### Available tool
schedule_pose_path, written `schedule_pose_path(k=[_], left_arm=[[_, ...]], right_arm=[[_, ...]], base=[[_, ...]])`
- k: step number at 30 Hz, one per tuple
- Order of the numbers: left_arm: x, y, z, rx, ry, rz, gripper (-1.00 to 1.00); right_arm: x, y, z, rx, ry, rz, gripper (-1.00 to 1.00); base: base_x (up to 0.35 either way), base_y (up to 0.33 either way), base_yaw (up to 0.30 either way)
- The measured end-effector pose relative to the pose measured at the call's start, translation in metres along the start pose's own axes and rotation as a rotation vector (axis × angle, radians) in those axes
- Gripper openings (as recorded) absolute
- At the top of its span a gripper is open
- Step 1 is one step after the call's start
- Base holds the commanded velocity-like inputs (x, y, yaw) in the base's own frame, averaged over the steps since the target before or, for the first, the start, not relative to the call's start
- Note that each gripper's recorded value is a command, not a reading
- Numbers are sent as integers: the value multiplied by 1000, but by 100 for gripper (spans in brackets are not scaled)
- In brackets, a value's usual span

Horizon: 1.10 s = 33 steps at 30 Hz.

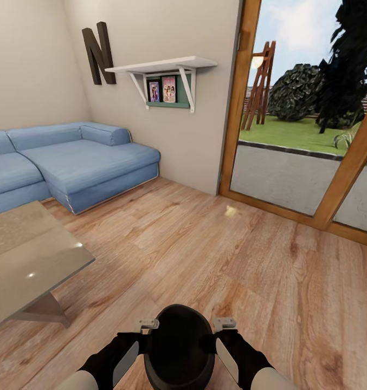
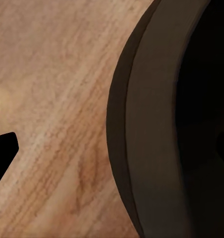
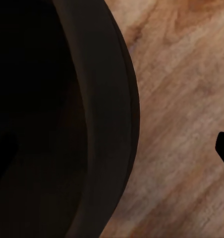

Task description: Place each of the two pumpkins and all three candles from the living room inside a cabinet in the living room (use any cabinet), then make sure every cabinet is closed, and position the cauldron so it is next to a table in the living room.

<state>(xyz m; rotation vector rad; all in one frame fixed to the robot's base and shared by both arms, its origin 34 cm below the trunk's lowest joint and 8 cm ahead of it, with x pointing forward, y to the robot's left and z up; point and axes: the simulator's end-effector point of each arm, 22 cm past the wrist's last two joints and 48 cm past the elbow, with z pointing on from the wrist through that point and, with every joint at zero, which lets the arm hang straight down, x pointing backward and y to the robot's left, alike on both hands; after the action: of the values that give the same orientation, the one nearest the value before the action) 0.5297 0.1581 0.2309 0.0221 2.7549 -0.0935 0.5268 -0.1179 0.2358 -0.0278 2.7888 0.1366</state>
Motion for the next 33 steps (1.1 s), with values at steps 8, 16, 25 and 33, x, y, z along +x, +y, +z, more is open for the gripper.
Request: schedule_pose_path(k=[8, 16, 25, 33], left_arm=[[9, 0, 7, 1, 20, -2, 100], [14, 1, 11, 1, 31, -3, 100], [17, 1, 13, 1, 38, -3, 100], [15, 0, 13, 3, 33, -3, 100]], right_arm=[[9, -1, 7, 0, 21, 2, 100], [14, -1, 11, 0, 33, 3, 100], [18, -1, 14, 0, 42, 4, 100], [18, -1, 14, 0, 42, 4, 100]], base=[[0, 0, 0], [0, 0, 0], [0, 0, 0], [0, 0, 0]])
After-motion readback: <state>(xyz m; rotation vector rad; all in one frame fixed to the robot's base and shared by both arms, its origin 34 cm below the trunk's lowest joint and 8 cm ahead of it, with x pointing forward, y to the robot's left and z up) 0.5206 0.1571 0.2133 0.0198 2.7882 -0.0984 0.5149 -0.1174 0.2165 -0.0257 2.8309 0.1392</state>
